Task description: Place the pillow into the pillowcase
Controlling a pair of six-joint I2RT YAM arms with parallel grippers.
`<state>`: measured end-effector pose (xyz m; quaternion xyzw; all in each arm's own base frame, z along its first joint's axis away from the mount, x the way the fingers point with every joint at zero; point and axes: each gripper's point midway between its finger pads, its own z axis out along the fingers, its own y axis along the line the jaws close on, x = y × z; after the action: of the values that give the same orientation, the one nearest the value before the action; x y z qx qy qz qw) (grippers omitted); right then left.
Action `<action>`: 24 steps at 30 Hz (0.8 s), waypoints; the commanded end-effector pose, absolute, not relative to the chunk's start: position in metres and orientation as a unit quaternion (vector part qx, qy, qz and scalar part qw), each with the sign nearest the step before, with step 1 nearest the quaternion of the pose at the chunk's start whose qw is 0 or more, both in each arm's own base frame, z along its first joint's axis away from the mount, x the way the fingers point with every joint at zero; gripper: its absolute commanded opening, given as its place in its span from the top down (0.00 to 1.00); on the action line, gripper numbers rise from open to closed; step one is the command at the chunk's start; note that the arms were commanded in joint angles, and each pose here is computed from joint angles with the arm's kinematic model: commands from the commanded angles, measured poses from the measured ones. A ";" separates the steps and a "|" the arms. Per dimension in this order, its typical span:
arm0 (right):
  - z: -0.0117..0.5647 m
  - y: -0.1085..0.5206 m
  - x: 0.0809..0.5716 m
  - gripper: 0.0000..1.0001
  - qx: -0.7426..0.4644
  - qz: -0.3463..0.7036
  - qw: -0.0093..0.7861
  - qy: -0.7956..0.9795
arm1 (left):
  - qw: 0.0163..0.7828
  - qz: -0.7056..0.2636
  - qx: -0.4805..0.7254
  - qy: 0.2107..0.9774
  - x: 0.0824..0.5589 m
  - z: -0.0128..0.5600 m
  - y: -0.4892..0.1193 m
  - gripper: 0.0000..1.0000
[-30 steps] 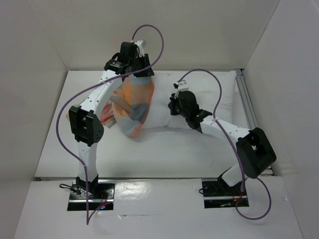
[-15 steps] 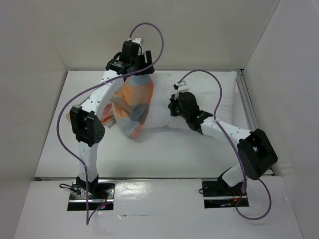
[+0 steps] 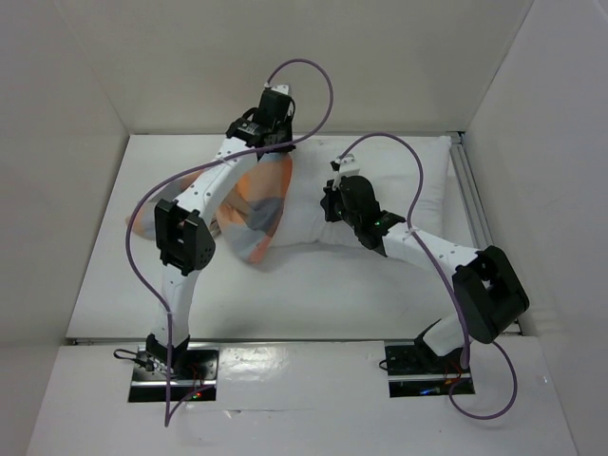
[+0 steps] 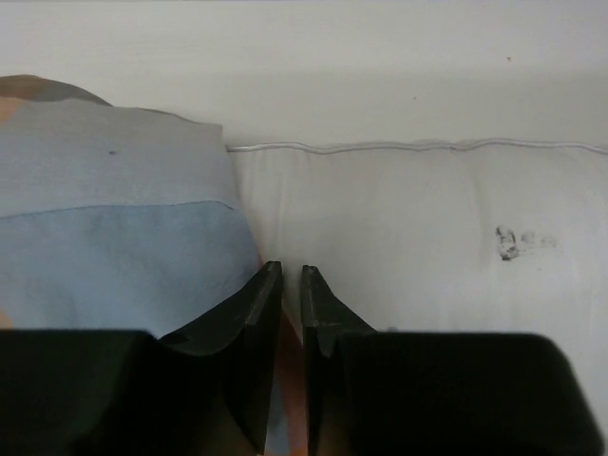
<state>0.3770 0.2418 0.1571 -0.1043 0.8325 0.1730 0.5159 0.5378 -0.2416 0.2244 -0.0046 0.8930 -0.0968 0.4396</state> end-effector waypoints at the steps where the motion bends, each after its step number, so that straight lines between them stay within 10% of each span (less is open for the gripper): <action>1: 0.137 0.250 0.353 1.00 -0.135 0.177 0.472 0.853 | 0.472 -0.055 -0.022 0.880 0.536 0.252 -0.220 0.73; 3: 0.137 0.251 0.353 1.00 -0.137 0.181 0.470 0.853 | 0.473 -0.056 -0.023 0.879 0.534 0.255 -0.218 0.36; 7: 0.133 0.251 0.353 1.00 -0.138 0.179 0.467 0.855 | 0.472 -0.024 -0.025 0.881 0.529 0.252 -0.210 0.20; 16: 0.131 0.258 0.352 1.00 -0.144 0.183 0.461 0.856 | 0.465 0.026 -0.040 0.884 0.515 0.237 -0.203 0.23; 24: 0.131 0.258 0.352 1.00 -0.144 0.183 0.461 0.856 | 0.475 0.023 -0.053 0.878 0.512 0.253 -0.199 0.64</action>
<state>0.3743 0.2462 0.1553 -0.1099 0.8336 0.1756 0.5121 0.5240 -0.2181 0.2169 -0.0270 0.8902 0.0119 0.4546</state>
